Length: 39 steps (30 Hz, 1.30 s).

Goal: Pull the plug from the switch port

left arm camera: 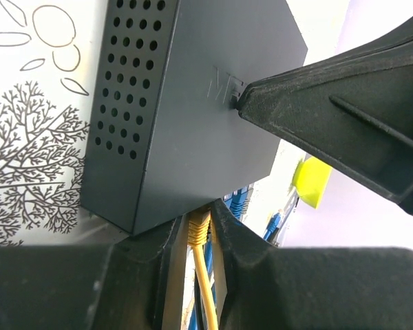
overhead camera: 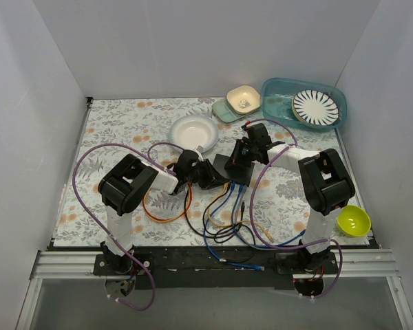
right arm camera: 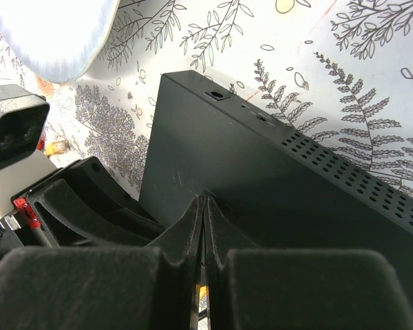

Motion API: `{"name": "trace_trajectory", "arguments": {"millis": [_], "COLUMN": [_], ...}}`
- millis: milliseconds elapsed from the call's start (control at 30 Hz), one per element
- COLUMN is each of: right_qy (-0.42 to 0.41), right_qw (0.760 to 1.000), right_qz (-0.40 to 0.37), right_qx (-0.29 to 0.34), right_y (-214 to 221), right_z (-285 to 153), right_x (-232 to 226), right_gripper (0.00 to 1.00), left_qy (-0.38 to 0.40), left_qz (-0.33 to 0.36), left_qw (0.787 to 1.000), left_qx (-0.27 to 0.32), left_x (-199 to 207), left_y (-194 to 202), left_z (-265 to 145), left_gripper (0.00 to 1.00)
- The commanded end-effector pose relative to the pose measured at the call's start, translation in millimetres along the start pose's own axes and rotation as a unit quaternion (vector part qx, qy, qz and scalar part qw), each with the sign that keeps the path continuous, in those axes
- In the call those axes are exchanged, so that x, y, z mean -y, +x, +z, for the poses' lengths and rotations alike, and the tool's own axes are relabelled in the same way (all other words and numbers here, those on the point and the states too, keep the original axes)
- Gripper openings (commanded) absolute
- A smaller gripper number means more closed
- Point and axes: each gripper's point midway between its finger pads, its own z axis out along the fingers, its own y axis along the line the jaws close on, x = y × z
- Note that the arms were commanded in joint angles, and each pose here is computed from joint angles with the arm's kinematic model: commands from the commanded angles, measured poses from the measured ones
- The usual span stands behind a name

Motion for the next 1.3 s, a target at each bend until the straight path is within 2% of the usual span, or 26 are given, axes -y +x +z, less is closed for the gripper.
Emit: {"name": "trace_trajectory", "arguments": {"millis": [0, 300, 400, 433, 467, 500, 567, 633, 667, 700, 733, 767, 800, 833, 867, 967, 1033, 1067, 1167, 1267], "right_qy": [0.079, 0.079, 0.078, 0.077, 0.077, 0.076, 0.074, 0.073, 0.074, 0.073, 0.074, 0.073, 0.074, 0.075, 0.076, 0.075, 0.076, 0.076, 0.076, 0.077], "right_qw": [0.995, 0.995, 0.995, 0.995, 0.995, 0.996, 0.996, 0.996, 0.996, 0.996, 0.996, 0.996, 0.996, 0.996, 0.996, 0.996, 0.996, 0.996, 0.996, 0.996], "right_qz": [0.017, 0.018, 0.018, 0.018, 0.018, 0.018, 0.018, 0.017, 0.018, 0.017, 0.018, 0.017, 0.016, 0.016, 0.016, 0.016, 0.016, 0.016, 0.016, 0.016], "right_qx": [-0.059, -0.056, -0.056, -0.055, -0.055, -0.054, -0.053, -0.053, -0.052, -0.053, -0.053, -0.053, -0.053, -0.052, -0.054, -0.053, -0.051, -0.051, -0.050, -0.051], "right_y": [41, 36, 36, 36, 35, 35, 34, 34, 34, 34, 35, 35, 35, 35, 36, 35, 34, 34, 34, 35], "right_z": [3, 6, 5, 5, 5, 5, 5, 4, 4, 4, 4, 4, 4, 3, 3, 3, 2, 2, 2, 2], "right_x": [49, 50, 50, 50, 49, 49, 48, 47, 48, 47, 48, 48, 48, 49, 49, 48, 48, 48, 48, 49], "right_gripper": [0.07, 0.07, 0.07, 0.07, 0.07, 0.07, 0.07, 0.07, 0.06, 0.07, 0.07, 0.07, 0.06, 0.07, 0.07, 0.07, 0.07, 0.07, 0.07, 0.07], "left_qy": [-0.055, -0.062, -0.080, -0.094, -0.081, -0.110, -0.130, -0.166, -0.197, -0.221, -0.225, -0.209, -0.178, -0.154, -0.112, -0.059, -0.038, -0.010, 0.025, 0.022], "left_qz": [-0.002, 0.009, -0.006, -0.012, -0.015, -0.028, -0.041, -0.037, -0.043, -0.048, -0.042, -0.040, -0.030, -0.034, -0.026, -0.023, -0.008, 0.010, 0.025, 0.033], "left_qw": [0.998, 0.998, 0.997, 0.994, 0.992, 0.987, 0.974, 0.963, 0.952, 0.946, 0.945, 0.951, 0.958, 0.964, 0.969, 0.982, 0.985, 0.987, 0.991, 0.990], "left_qx": [-0.006, -0.022, 0.025, 0.054, 0.099, 0.110, 0.182, 0.207, 0.232, 0.232, 0.233, 0.222, 0.223, 0.216, 0.217, 0.176, 0.167, 0.162, 0.128, 0.132], "left_x": [-36, -49, -47, -50, -35, -48, -50, -63, -75, -82, -84, -78, -65, -57, -40, -13, 1, 22, 50, 61], "left_y": [12, 33, 16, 5, -19, -21, -56, -70, -82, -83, -84, -82, -86, -83, -88, -76, -73, -70, -56, -52], "left_z": [-7, -38, -65, -75, -95, -108, -141, -162, -177, -183, -186, -184, -180, -176, -171, -152, -141, -134, -112, -96], "left_gripper": [0.00, 0.00, 0.00, 0.00, 0.00, 0.00, 0.00, 0.00, 0.00, 0.01, 0.20, 0.34, 0.44, 0.60, 0.64, 0.73, 0.73, 0.74, 0.72, 0.65]}}
